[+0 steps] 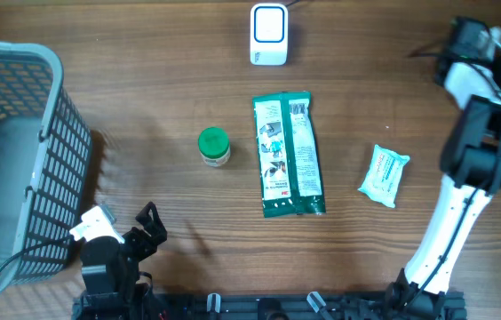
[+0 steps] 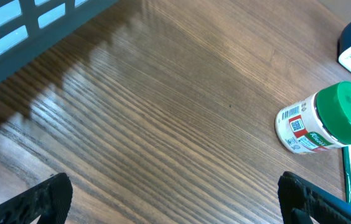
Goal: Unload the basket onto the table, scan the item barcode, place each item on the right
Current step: 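Carry the medicine box to the right edge and release it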
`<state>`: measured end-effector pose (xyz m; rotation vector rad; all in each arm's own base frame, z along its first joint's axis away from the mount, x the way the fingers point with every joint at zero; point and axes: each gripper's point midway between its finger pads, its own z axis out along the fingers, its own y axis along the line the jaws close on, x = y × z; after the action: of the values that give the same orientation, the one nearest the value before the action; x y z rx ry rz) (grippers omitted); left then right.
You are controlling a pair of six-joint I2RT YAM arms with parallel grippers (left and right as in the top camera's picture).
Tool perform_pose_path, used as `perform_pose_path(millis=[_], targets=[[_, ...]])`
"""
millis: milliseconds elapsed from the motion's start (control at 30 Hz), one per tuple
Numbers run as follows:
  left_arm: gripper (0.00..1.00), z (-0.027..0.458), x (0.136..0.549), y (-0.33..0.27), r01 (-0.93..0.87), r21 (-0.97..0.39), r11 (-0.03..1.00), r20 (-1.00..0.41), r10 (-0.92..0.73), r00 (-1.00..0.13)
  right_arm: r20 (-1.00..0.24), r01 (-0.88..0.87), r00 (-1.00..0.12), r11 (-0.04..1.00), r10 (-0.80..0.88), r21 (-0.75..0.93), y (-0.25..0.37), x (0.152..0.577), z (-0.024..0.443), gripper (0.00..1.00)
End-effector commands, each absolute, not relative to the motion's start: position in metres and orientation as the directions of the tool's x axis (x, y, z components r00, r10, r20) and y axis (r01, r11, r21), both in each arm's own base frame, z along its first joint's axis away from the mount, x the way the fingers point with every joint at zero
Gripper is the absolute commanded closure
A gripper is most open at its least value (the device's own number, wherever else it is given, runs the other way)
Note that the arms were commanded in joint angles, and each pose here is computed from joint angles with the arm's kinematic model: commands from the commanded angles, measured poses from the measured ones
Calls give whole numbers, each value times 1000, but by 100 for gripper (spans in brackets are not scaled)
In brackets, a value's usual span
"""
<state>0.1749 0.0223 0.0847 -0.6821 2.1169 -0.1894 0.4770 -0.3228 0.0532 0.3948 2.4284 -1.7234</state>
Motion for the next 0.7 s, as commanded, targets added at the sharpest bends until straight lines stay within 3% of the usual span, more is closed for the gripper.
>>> perform_pose_path(millis=[0,33,100,133,267,400,533,633,667], targets=[[0,84,175,22,-400,-375,837,-707,-537,-460,-445,531,-847,435,290,-727,-343,458,32,72],[0,84,175,22,-400,-375,837,-707,-537,-460,-447,549,-836,465,318,-695,-344,454,26,61],[0,84,175,22,-400,-375,837,-707,-537,-460,-465,583,-811,561,356,-588,-333,462,23,14],[0,84,175,22,-400,-375,837,-707,-537,-460,-483,601,-793,605,370,-523,-325,470,29,0],[0,84,175,22,-400,-375,837,-707,-537,-460,-596,633,-650,770,471,-82,-264,514,126,0],[0,84,175,22,-400,-375,837,-707,-537,-460,-668,461,-560,854,490,240,-180,506,261,0],[0,84,175,22,-400,-375,837,-707,-537,-460,-660,470,-588,862,468,193,-89,466,307,0],[0,84,175,22,-400,-375,837,-707,-537,-460,-543,587,-645,803,538,100,-38,423,283,0],[0,84,175,22,-400,-375,837,-707,-537,-460,-453,620,-680,782,577,65,-13,400,261,0]])
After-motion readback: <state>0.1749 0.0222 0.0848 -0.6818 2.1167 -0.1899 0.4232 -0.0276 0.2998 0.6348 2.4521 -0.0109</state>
